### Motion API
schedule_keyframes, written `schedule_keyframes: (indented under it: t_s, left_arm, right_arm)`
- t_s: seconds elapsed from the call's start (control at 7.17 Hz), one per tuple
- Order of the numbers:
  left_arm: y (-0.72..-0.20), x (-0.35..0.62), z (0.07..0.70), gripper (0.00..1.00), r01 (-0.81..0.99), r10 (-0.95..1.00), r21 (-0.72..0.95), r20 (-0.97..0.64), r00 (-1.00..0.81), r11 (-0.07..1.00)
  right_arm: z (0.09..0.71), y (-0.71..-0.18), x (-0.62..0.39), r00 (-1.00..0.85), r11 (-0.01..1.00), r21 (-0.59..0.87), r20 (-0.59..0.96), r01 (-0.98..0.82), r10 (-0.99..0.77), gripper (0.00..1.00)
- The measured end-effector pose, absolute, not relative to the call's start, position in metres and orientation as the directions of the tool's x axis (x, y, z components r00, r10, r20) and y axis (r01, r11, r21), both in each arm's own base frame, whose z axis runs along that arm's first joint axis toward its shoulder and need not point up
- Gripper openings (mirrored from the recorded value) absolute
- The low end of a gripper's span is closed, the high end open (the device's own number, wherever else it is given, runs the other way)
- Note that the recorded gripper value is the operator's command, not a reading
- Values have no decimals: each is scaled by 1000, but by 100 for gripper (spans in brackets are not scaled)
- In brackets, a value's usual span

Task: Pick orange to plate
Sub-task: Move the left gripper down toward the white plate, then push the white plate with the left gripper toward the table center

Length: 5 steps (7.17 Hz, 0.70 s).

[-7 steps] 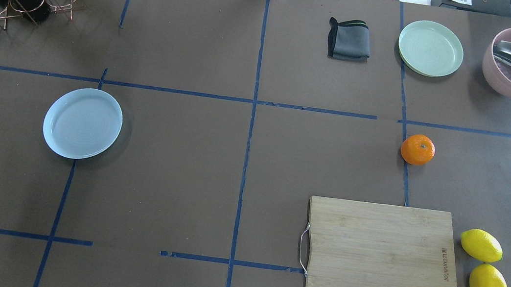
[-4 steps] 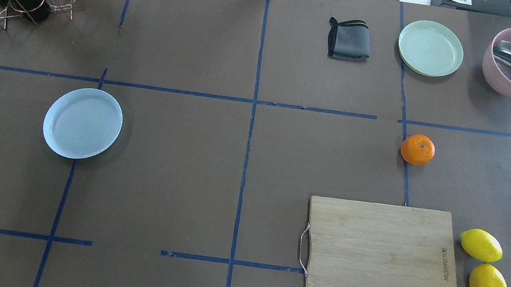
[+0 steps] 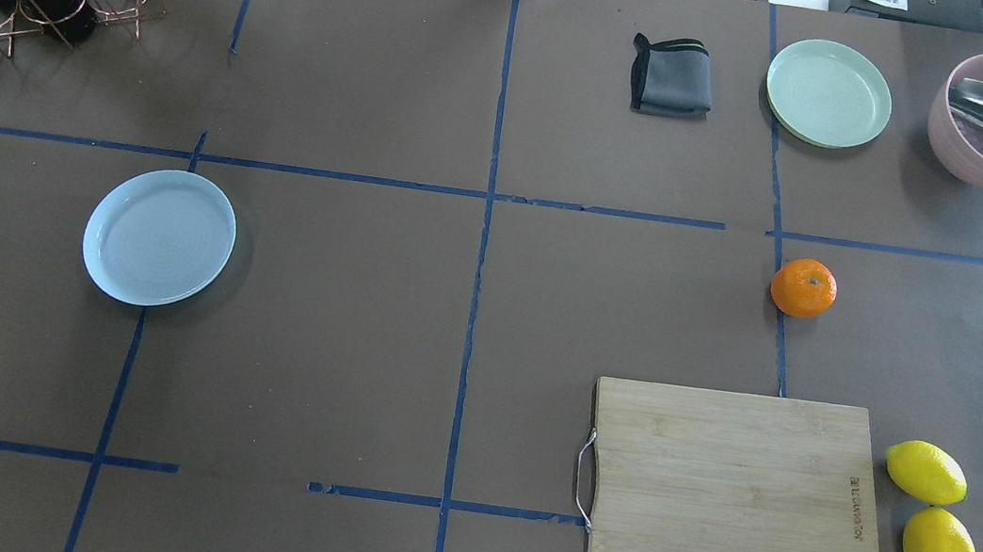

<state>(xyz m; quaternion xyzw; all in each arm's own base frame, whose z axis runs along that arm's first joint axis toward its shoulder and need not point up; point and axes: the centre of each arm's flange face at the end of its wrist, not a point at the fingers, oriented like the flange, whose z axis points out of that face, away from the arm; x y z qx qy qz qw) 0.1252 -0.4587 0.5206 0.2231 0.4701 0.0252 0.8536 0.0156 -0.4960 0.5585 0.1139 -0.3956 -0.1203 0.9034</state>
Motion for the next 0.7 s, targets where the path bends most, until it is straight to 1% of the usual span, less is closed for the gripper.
schedule_keyframes:
  t_s: [0.28, 0.7]
  left_arm:
    - [-445, 207, 525, 100, 274, 79, 287, -808, 583, 918]
    - [-428, 291, 536, 100, 315, 12, 260, -787, 616, 913]
  right_arm:
    - [561, -492, 16, 658, 948, 293, 691, 124, -299, 100]
    - [563, -491, 16, 658, 950, 288, 693, 123, -295, 100]
